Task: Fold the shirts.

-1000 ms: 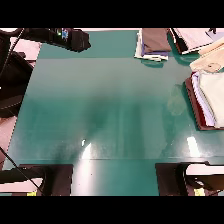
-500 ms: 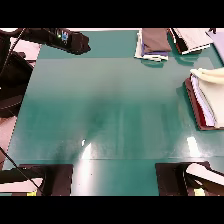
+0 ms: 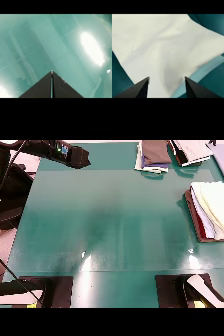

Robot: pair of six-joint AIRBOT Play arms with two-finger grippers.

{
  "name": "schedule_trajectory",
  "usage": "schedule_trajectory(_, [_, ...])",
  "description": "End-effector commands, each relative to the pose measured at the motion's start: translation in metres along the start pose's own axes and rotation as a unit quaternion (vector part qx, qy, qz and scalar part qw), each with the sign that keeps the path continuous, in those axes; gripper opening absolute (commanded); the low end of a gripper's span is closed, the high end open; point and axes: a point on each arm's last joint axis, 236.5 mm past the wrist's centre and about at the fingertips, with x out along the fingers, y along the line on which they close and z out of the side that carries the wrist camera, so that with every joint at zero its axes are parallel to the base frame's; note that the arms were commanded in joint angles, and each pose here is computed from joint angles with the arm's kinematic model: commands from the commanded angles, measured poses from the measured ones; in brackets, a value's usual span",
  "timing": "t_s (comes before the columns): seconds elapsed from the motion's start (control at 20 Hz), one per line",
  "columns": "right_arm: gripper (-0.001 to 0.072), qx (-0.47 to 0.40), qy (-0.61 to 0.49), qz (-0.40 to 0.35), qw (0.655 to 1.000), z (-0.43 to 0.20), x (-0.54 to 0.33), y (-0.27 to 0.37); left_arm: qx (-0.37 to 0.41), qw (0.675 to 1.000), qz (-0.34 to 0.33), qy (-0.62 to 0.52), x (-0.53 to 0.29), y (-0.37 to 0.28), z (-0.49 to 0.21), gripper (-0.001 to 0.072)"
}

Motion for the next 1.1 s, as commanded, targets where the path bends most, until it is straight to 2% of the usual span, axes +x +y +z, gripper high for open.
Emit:
schedule_trajectory(0.0, [0.0530, 0.034, -0.033, -0.036, 0.998, 0.003, -0.028, -0.029, 0.001, 1.000, 0.000, 0.004, 0.000, 0.000, -0.002, 0.0025])
schedule_trajectory(0.15, [0.0529, 0.038, -0.109, 0.011, 0.993, 0.043, -0.057, 0.003, 0.000, 1.000, -0.001, 0.007, 0.000, 0.000, -0.003, 0.0025])
schedule_trajectory(0.3, [0.0529, 0.015, -0.131, 0.144, 0.981, 0.057, -0.065, 0.094, 0.000, 1.000, -0.001, 0.006, 0.000, 0.000, -0.003, 0.0025])
schedule_trajectory(0.45, [0.0529, -0.077, -0.064, 0.256, 0.961, 0.018, -0.065, 0.197, 0.000, 1.000, -0.001, 0.005, 0.000, 0.000, -0.002, 0.0025])
schedule_trajectory(0.65, [0.0518, -0.186, -0.017, 0.368, 0.911, -0.050, -0.076, 0.311, -0.002, 1.000, 0.000, 0.004, 0.000, 0.000, -0.002, 0.0025])
schedule_trajectory(0.7, [0.0494, -0.209, -0.011, 0.387, 0.898, -0.067, -0.080, 0.333, -0.002, 1.000, 0.000, 0.004, 0.000, 0.000, -0.002, 0.0026])
schedule_trajectory(0.75, [0.0414, -0.231, -0.008, 0.402, 0.886, -0.082, -0.085, 0.350, -0.002, 1.000, 0.000, 0.004, 0.000, 0.000, -0.002, 0.0025])
schedule_trajectory(0.85, [0.0216, -0.285, -0.002, 0.420, 0.861, -0.113, -0.097, 0.376, -0.002, 1.000, -0.001, 0.004, 0.000, 0.000, -0.002, 0.0026])
schedule_trajectory(0.9, [0.0065, -0.310, -0.002, 0.426, 0.850, -0.126, -0.103, 0.385, -0.002, 1.000, 0.000, 0.004, 0.000, 0.000, -0.002, 0.0025])
schedule_trajectory(0.95, [0.0022, -0.330, -0.002, 0.432, 0.839, -0.137, -0.108, 0.393, -0.002, 1.000, 0.000, 0.004, 0.000, 0.000, -0.002, 0.0025])
schedule_trajectory(1.05, [0.0022, -0.357, -0.003, 0.439, 0.824, -0.152, -0.116, 0.402, -0.002, 1.000, 0.000, 0.004, 0.000, 0.000, -0.002, 0.0025])
